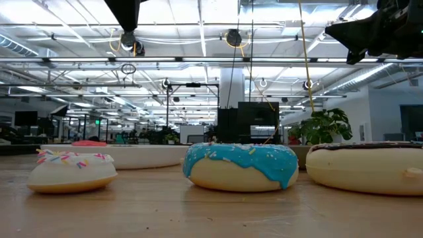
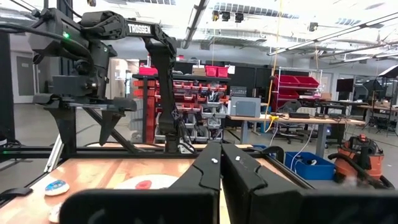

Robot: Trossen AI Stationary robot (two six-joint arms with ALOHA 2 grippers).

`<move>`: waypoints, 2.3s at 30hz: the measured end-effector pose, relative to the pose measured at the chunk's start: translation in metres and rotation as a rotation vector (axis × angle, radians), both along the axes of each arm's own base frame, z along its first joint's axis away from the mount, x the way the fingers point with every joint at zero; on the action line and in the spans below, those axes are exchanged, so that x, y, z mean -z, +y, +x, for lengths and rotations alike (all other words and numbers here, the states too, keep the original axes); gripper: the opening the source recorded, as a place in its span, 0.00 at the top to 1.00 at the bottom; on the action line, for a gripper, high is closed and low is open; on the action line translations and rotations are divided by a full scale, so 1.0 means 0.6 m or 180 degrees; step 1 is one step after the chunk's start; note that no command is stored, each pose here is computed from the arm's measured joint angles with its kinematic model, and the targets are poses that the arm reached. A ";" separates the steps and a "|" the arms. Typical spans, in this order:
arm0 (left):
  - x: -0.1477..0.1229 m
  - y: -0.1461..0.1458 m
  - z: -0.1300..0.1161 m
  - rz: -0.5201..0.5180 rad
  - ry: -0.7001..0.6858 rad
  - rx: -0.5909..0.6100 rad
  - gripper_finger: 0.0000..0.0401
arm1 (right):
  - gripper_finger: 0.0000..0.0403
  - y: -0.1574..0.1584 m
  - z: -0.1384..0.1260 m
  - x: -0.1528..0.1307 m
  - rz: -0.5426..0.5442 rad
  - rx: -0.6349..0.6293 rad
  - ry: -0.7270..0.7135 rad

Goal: Pick & Place donuts
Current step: Put the small white donut on the white plate

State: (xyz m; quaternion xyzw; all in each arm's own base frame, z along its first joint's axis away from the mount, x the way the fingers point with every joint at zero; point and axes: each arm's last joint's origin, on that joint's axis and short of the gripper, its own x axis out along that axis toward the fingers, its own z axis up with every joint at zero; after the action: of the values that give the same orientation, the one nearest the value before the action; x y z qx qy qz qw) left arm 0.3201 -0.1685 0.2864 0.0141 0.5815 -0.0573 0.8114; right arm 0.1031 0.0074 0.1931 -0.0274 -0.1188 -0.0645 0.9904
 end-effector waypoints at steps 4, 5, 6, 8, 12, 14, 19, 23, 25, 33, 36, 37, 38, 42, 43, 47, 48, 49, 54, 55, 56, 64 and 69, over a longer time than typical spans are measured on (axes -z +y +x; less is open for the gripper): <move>0.008 -0.004 0.008 0.0016 -0.0054 -0.0026 0.16 | 1.00 0.000 0.000 0.001 -0.0002 0.0000 0.0018; 0.015 -0.007 0.013 0.0010 -0.0037 -0.0010 0.16 | 1.00 0.000 0.000 0.001 -0.0002 0.0000 0.0017; 0.025 -0.010 0.018 -0.0004 0.0003 0.0006 0.16 | 1.00 0.000 0.000 0.001 -0.0002 0.0001 0.0016; 0.049 -0.019 0.028 -0.0012 0.0125 0.0075 0.16 | 1.00 0.000 0.000 0.001 -0.0002 0.0000 0.0016; 0.089 -0.033 0.038 -0.0143 0.0427 0.0313 0.16 | 1.00 0.000 0.000 0.001 -0.0008 0.0001 0.0019; 0.102 -0.041 0.039 -0.0175 0.0523 0.0489 0.16 | 1.00 0.000 0.000 0.001 -0.0017 0.0003 0.0022; 0.127 -0.047 0.047 0.0044 0.0489 0.0688 0.16 | 1.00 0.000 0.000 0.001 -0.0018 0.0005 0.0023; 0.143 -0.050 0.053 0.0052 0.0536 0.0791 0.16 | 1.00 0.000 0.000 0.001 -0.0028 0.0006 0.0026; 0.152 -0.052 0.055 0.0067 0.0568 0.0867 0.16 | 1.00 0.000 0.000 0.001 -0.0034 0.0008 0.0030; 0.162 -0.059 0.067 0.0005 0.0413 0.1174 0.16 | 1.00 0.000 0.000 0.001 -0.0038 0.0007 0.0030; 0.162 -0.057 0.069 0.0093 0.0355 0.1259 0.16 | 1.00 0.000 0.000 0.001 -0.0034 0.0006 0.0031; 0.162 -0.056 0.070 0.0097 0.0357 0.1266 0.16 | 1.00 0.000 0.000 0.001 -0.0028 0.0004 0.0031; 0.162 -0.055 0.070 0.0104 0.0354 0.1264 0.16 | 1.00 0.000 0.000 0.002 -0.0015 0.0001 0.0034; 0.162 -0.054 0.072 0.0127 0.0321 0.1272 0.16 | 1.00 0.000 0.001 0.002 0.0033 -0.0011 0.0041; 0.162 -0.054 0.072 0.0139 0.0313 0.1267 0.16 | 1.00 0.000 0.001 0.002 0.0037 -0.0012 0.0041; 0.163 -0.055 0.072 0.0121 0.0325 0.1264 0.16 | 1.00 0.000 0.001 0.002 0.0037 -0.0012 0.0042; 0.166 -0.056 0.073 0.0098 0.0347 0.1272 0.16 | 1.00 0.000 0.001 0.002 0.0038 -0.0012 0.0043; 0.170 -0.056 0.073 0.0089 0.0371 0.1276 0.16 | 1.00 0.000 0.001 0.002 0.0038 -0.0012 0.0043; 0.188 -0.064 0.071 0.0130 0.0482 0.1331 0.16 | 1.00 0.000 0.001 0.003 0.0037 -0.0012 0.0055; 0.189 -0.065 0.070 0.0134 0.0483 0.1342 0.16 | 1.00 0.000 0.001 0.003 0.0036 -0.0012 0.0059; 0.189 -0.066 0.070 0.0134 0.0477 0.1345 0.16 | 1.00 0.000 0.001 0.003 0.0036 -0.0012 0.0060; 0.193 -0.063 0.068 0.0181 0.0491 0.1314 0.16 | 1.00 0.000 0.001 0.004 0.0035 -0.0012 0.0067; 0.208 -0.059 0.060 0.0229 0.0572 0.1293 0.16 | 1.00 0.000 0.001 0.004 0.0036 -0.0012 0.0068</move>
State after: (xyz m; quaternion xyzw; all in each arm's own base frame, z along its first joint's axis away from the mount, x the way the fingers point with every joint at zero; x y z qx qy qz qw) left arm 0.3561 -0.2040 0.1616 0.1548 0.6383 -0.1997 0.7271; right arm 0.1037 0.0075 0.1909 -0.0223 -0.1079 -0.0629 0.9919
